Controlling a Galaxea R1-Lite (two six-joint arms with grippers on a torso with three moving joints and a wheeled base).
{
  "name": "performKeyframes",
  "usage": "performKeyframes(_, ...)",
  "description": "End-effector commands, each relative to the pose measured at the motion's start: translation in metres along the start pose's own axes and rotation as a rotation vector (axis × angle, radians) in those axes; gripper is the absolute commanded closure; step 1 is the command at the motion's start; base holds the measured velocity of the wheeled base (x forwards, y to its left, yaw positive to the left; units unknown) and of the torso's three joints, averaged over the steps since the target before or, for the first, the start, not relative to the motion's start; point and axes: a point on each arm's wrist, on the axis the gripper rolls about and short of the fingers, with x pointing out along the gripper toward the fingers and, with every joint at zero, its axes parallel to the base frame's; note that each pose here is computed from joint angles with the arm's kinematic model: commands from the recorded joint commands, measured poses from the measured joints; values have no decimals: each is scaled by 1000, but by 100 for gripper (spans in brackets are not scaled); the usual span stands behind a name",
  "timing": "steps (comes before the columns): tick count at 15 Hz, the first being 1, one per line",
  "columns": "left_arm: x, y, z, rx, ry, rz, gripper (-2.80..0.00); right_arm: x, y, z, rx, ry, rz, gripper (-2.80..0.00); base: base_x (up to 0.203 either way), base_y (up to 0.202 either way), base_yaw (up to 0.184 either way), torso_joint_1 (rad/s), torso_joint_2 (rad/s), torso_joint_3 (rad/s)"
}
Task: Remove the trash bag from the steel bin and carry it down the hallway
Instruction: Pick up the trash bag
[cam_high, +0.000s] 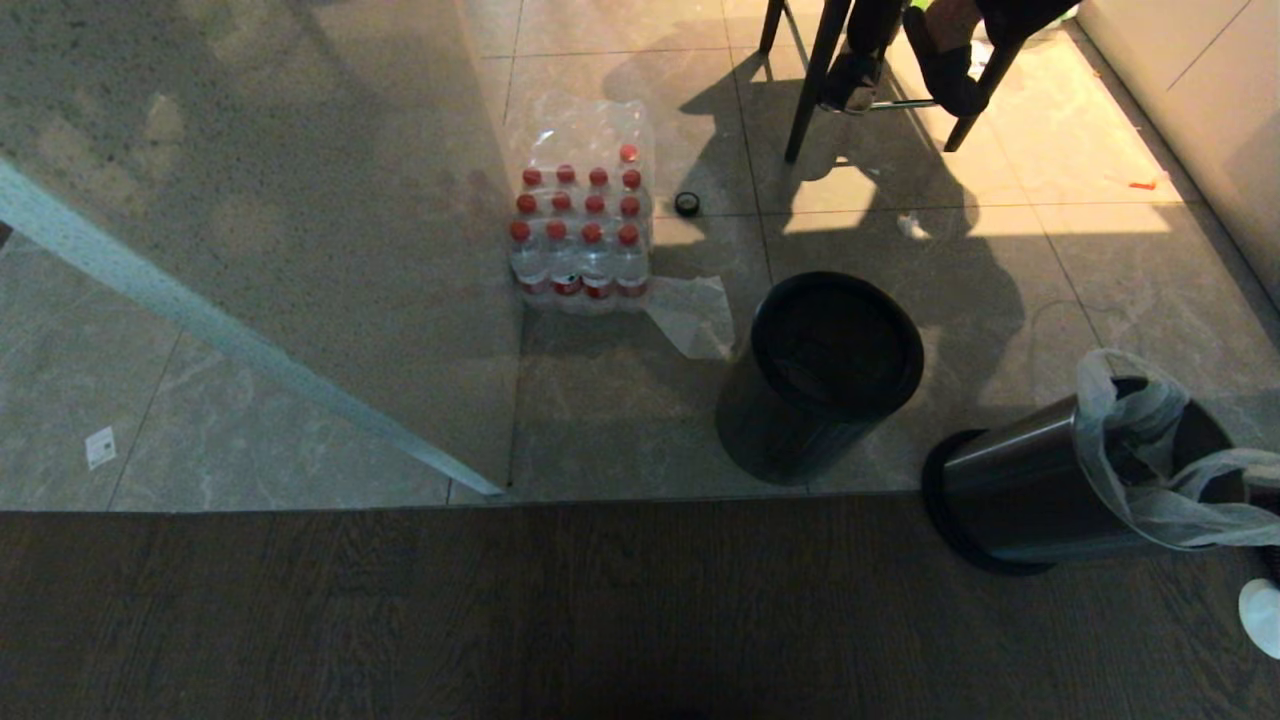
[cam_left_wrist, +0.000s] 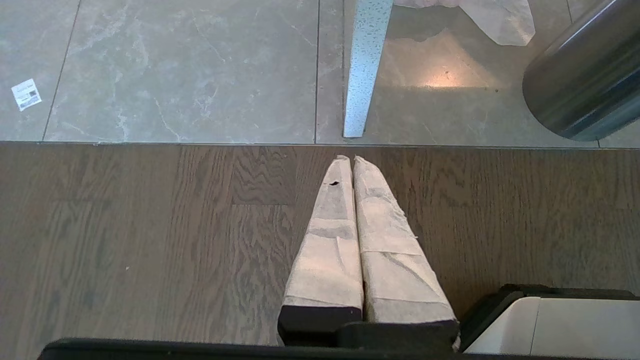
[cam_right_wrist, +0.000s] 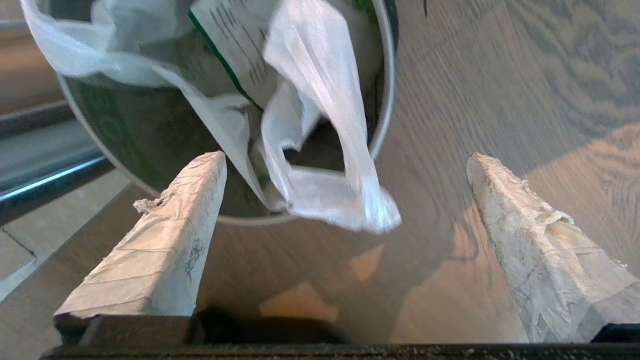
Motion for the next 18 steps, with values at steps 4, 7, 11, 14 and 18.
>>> performKeyframes(4,0,0,0,-1,0,0,0,6,1,-7,30,59,109,-280,0,0,0,0,0,0)
performKeyframes(7,0,0,0,-1,0,0,0,16,7,-6,21,79,198,-280,0,0,0,0,0,0)
performKeyframes(11,0,0,0,-1,0,0,0,38,25,-6,-33,114,255,-280,0,0,0,0,0,0)
performKeyframes(14,0,0,0,-1,0,0,0,52,32,1,-73,106,275,-280,0,0,0,0,0,0)
performKeyframes(18,0,0,0,-1,0,0,0,69,33,11,-166,37,252,-280,0,0,0,0,0,0)
